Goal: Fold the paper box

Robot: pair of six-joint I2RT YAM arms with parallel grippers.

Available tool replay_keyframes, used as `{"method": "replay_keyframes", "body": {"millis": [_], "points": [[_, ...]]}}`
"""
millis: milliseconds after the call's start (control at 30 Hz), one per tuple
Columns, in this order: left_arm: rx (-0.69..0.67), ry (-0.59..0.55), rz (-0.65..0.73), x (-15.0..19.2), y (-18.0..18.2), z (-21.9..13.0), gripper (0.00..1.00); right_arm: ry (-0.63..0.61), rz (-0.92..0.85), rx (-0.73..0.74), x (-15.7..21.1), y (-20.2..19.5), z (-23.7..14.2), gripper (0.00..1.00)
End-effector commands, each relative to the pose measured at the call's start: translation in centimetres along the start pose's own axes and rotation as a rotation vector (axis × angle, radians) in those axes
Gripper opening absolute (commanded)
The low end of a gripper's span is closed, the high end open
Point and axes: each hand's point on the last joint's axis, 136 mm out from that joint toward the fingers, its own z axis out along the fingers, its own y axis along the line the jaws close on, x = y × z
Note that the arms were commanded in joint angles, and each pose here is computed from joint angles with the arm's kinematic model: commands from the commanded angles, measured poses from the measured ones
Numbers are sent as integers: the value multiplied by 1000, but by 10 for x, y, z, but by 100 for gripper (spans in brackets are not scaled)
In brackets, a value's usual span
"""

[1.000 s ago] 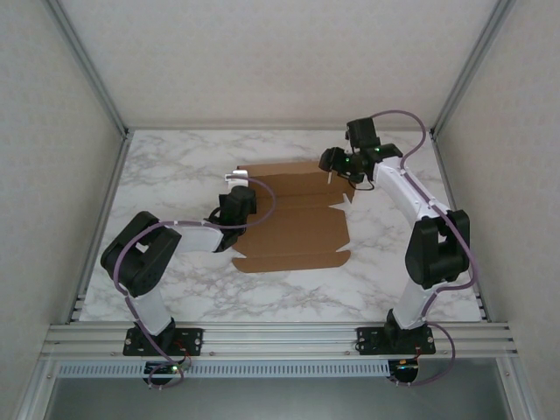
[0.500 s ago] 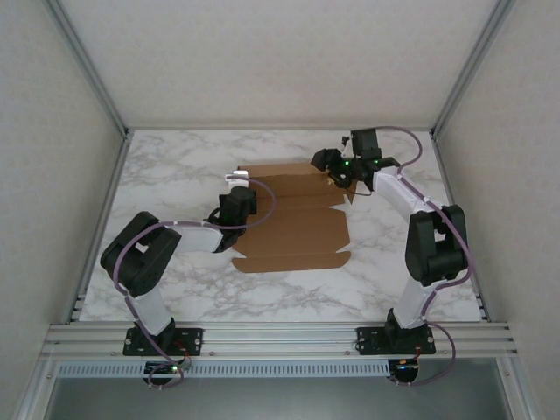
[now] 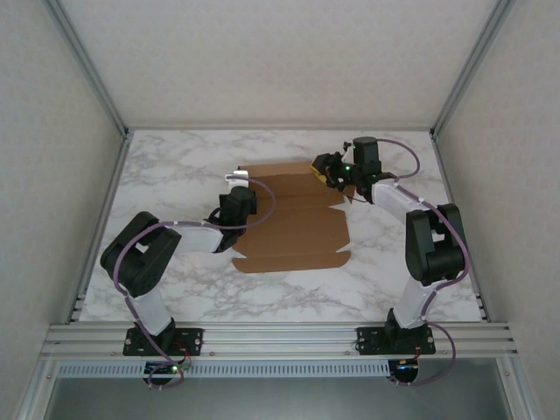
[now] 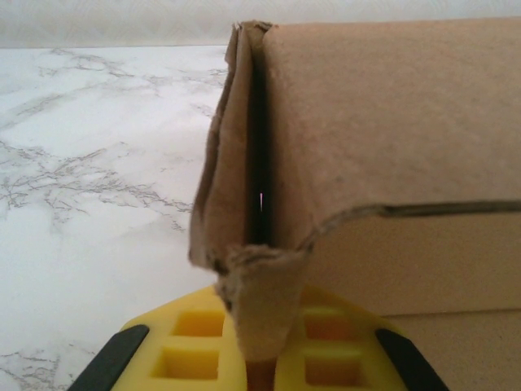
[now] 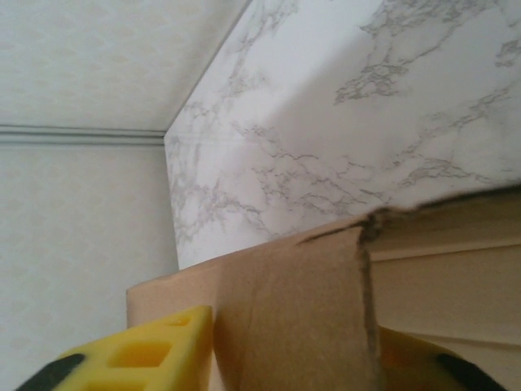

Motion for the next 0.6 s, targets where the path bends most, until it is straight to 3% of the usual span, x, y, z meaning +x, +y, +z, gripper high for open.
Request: {"method": "replay_keyframes", "body": {"millis": [0, 267, 433, 533, 567], "points": [[-19, 5, 4, 0, 6, -4, 0, -29, 6, -27, -7, 6, -8, 27], [-30, 10, 2, 2, 8, -3, 0, -43, 8, -9, -6, 2, -11, 21], [-39, 8, 0, 0, 9, -3, 0, -62, 4, 31, -9, -4, -16, 8], [-39, 10, 1, 0, 9, -3, 0, -69, 6, 40, -11, -4, -17, 11], [-40, 9, -1, 0, 9, -3, 0, -70, 8, 44, -11, -4, -18, 19]]}}
